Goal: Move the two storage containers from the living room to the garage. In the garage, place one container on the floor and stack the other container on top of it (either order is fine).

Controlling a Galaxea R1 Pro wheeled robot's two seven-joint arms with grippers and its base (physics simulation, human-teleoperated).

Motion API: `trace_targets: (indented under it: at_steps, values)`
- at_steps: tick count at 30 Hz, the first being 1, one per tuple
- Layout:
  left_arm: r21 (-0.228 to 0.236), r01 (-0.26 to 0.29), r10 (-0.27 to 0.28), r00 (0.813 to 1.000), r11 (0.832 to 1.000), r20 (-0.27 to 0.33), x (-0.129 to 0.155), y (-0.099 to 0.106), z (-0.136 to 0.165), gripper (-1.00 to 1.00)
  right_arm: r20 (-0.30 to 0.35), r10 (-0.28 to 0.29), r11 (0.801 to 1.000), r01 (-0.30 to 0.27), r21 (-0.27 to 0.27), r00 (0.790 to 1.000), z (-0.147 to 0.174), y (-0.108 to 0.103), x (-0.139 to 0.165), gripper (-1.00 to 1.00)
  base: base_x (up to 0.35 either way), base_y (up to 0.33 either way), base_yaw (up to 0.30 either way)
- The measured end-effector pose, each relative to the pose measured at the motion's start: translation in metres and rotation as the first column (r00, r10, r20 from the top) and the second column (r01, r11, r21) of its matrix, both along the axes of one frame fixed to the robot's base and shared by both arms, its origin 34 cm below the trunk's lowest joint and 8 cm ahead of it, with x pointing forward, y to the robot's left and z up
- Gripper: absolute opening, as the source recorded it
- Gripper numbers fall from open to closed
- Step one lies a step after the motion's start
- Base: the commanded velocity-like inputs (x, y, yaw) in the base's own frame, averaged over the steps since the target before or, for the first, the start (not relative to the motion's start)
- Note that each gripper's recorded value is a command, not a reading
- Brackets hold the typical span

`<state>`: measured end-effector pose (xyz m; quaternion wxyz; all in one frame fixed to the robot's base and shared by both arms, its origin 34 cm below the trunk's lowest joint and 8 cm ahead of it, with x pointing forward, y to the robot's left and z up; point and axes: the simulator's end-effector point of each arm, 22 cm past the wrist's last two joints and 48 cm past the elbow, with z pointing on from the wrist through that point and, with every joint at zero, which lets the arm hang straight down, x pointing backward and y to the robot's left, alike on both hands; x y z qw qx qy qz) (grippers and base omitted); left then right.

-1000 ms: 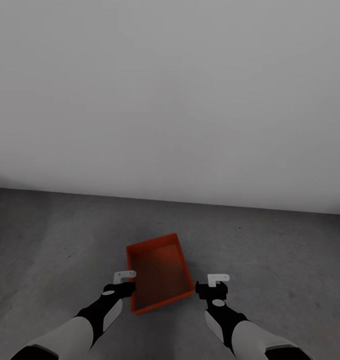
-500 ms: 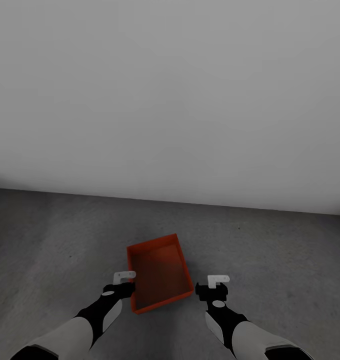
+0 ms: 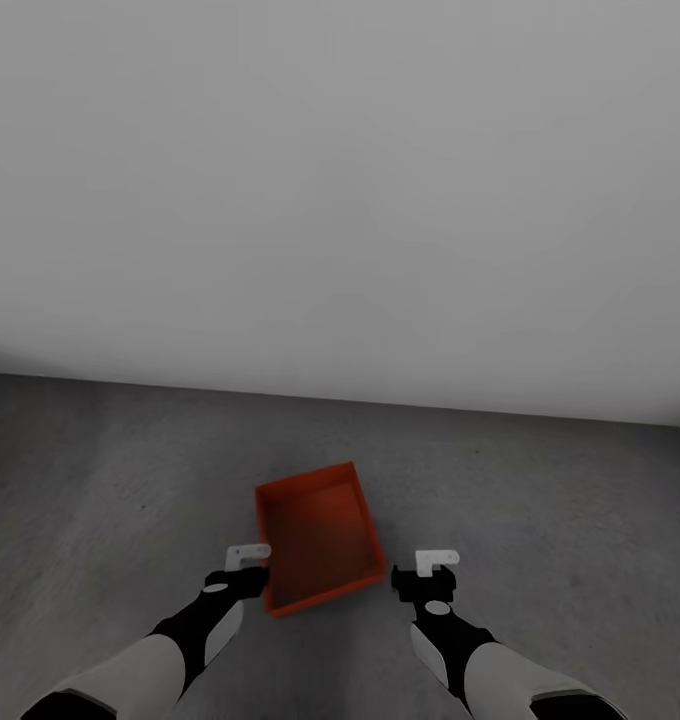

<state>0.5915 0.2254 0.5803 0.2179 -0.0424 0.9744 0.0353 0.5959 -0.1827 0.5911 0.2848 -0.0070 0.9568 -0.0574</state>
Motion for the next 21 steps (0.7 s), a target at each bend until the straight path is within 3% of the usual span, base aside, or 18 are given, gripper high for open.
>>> trace_targets:
  at_steps: [21]
  values:
    - [0.001, -0.001, 0.001, 1.000, 1.000, -0.011, -0.0030, 0.0014, -0.0016, 1.00, 0.000, 0.003, 1.000, -0.003, 0.002, 1.000, -0.0001, 0.0007, 0.0004, 1.00, -0.340, 0.000, 0.000]
